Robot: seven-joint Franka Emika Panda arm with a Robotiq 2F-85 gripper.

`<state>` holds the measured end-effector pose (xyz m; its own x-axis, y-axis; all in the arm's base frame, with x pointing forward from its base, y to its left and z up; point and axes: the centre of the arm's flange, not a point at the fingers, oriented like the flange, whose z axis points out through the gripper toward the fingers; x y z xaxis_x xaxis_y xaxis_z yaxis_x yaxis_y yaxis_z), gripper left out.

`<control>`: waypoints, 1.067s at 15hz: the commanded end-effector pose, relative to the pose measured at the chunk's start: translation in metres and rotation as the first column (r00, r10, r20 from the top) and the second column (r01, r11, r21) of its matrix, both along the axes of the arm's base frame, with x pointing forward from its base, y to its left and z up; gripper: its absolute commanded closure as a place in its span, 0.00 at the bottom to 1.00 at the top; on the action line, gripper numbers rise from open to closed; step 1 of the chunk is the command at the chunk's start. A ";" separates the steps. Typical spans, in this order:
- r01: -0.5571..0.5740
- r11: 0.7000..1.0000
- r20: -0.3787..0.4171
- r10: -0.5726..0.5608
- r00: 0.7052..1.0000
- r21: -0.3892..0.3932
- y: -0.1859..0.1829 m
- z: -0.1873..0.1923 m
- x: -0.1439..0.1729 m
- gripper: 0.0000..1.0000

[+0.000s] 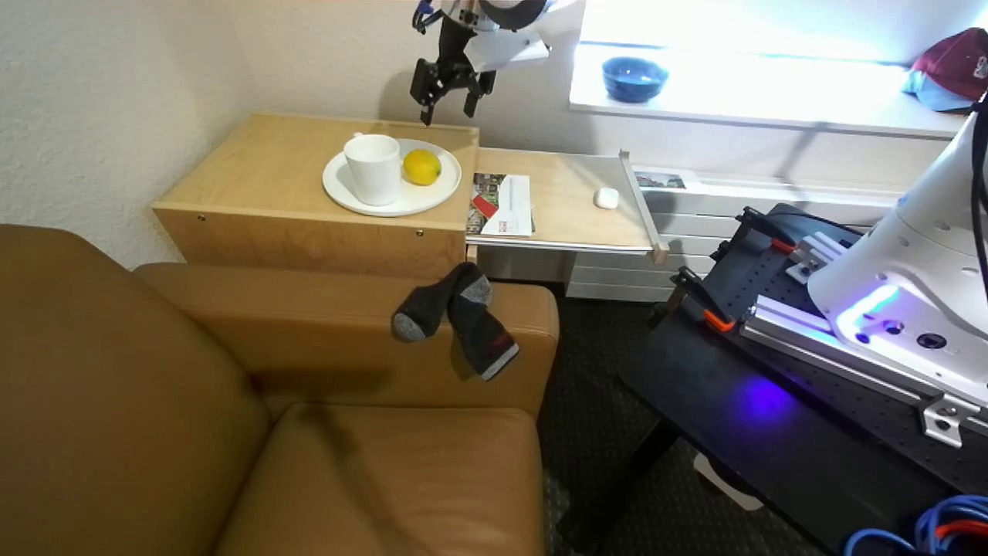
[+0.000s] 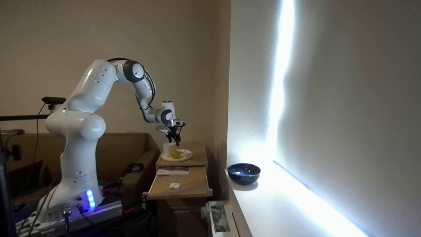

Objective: Open the sliding tray then put the white case and lemon on it

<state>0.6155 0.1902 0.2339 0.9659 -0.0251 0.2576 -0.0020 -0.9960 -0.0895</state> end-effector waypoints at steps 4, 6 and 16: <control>-0.010 1.000 -0.025 0.010 1.000 -0.010 0.000 -0.011 0.008 0.00; -0.016 1.000 -0.035 0.015 0.999 -0.013 0.005 -0.023 0.014 0.00; 0.054 0.999 0.009 -0.054 0.999 -0.008 0.018 -0.068 0.036 0.00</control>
